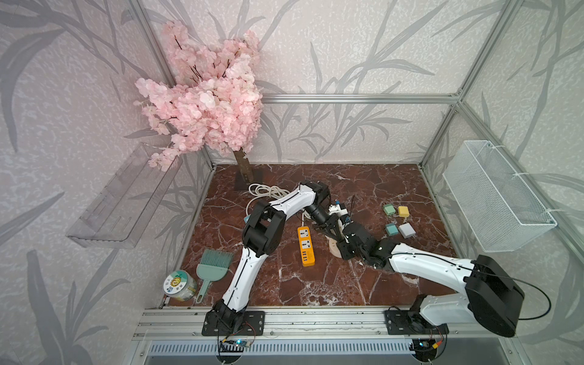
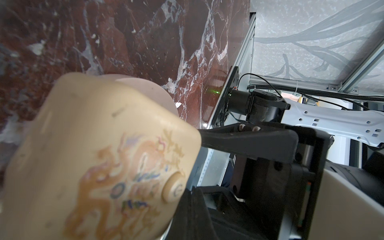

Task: Pull the plug off the socket
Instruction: Remove the plug from the socket.

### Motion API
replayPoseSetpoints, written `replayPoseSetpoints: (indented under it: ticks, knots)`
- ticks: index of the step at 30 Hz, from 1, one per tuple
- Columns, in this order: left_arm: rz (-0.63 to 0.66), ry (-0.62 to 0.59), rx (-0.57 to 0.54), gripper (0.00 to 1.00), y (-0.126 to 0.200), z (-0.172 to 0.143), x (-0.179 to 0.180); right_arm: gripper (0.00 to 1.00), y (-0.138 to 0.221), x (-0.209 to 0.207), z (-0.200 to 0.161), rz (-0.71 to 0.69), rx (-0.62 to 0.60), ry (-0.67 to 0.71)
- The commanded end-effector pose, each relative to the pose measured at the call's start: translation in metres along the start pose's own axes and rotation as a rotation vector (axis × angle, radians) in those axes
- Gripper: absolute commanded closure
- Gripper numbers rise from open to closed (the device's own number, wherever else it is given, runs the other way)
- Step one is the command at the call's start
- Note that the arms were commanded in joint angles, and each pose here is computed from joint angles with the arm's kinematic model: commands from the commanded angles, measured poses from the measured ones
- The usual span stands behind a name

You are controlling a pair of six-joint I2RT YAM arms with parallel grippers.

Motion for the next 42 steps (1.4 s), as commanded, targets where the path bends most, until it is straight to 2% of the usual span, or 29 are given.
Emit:
replayPoseSetpoints:
  ticks: [1,9,13,21,29,35,42]
  knots:
    - [0.264,0.13,0.213,1.0,-0.026,-0.038,0.079,1.0,0.054,0.04,0.073,0.221,-0.342,-0.085]
    - [0.281,0.128,0.224,1.0,-0.027,-0.039,0.079,1.0,0.058,0.044,0.082,0.225,-0.355,-0.113]
    - [0.279,0.125,0.222,1.0,-0.027,-0.038,0.079,1.0,0.052,0.04,0.084,0.19,-0.323,-0.132]
    - [0.285,0.117,0.211,1.0,-0.024,-0.037,0.076,1.0,0.029,0.023,0.058,0.197,-0.18,-0.234]
    - [0.277,0.115,0.207,1.0,-0.023,-0.036,0.074,1.0,0.025,0.006,0.029,0.08,-0.06,-0.262]
    - [0.128,0.024,0.117,1.0,-0.011,-0.021,0.039,1.0,0.006,0.009,0.02,0.041,0.038,-0.25]
    - [0.004,-0.099,0.006,1.0,0.017,-0.005,-0.009,1.0,0.0,0.005,0.022,0.036,-0.032,-0.255]
Point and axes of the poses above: each gripper's point midway between its finger pads, its own y axis back along the fingers, its own x axis along the line the jaws close on, z = x × y, the point moved 6 cm from there along y, back along the fingers, and after that the axes turned 15 degrees about -y, right-handed, at the moved point
